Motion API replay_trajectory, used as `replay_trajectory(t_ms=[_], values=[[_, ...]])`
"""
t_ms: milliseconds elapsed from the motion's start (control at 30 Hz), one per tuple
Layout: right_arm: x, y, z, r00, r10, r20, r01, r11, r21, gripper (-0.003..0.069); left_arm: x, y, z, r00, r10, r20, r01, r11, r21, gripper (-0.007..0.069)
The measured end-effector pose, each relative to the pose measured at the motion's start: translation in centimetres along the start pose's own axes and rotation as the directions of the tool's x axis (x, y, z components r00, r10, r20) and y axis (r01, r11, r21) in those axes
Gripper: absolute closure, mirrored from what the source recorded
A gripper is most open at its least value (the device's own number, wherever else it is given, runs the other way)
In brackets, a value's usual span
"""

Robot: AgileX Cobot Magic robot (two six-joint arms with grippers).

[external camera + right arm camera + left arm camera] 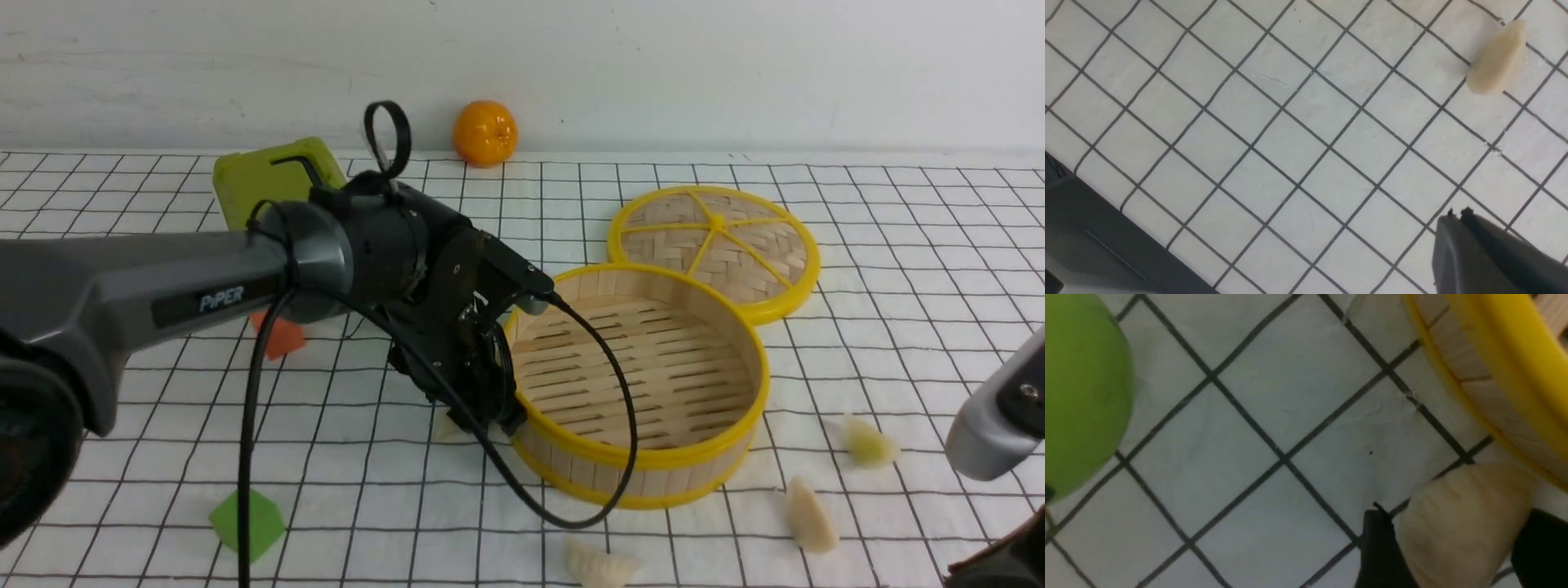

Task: Put the dumplings into the steamer on the table with the white tablecloth.
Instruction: 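Reach for and grasp a dumpling on the table with the left gripper, then place the dumpling into the bamboo steamer basket with the left gripper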

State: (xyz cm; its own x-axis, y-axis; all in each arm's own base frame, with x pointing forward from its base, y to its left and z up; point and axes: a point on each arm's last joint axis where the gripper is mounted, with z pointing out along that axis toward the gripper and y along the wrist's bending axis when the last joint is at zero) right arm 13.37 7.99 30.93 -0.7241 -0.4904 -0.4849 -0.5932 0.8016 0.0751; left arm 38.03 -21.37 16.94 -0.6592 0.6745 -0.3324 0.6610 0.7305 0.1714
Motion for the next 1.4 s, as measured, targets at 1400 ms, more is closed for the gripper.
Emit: replay_trajectory(t_ms=[1400], values=[[4.3, 0.5, -5.1, 0.994, 0.022, 0.103, -0.032, 0.994, 0.102, 0.0639, -12.9, -6.6, -2.9, 0.847, -0.476, 0.236, 0.451, 0.879, 0.157, 0.0191]])
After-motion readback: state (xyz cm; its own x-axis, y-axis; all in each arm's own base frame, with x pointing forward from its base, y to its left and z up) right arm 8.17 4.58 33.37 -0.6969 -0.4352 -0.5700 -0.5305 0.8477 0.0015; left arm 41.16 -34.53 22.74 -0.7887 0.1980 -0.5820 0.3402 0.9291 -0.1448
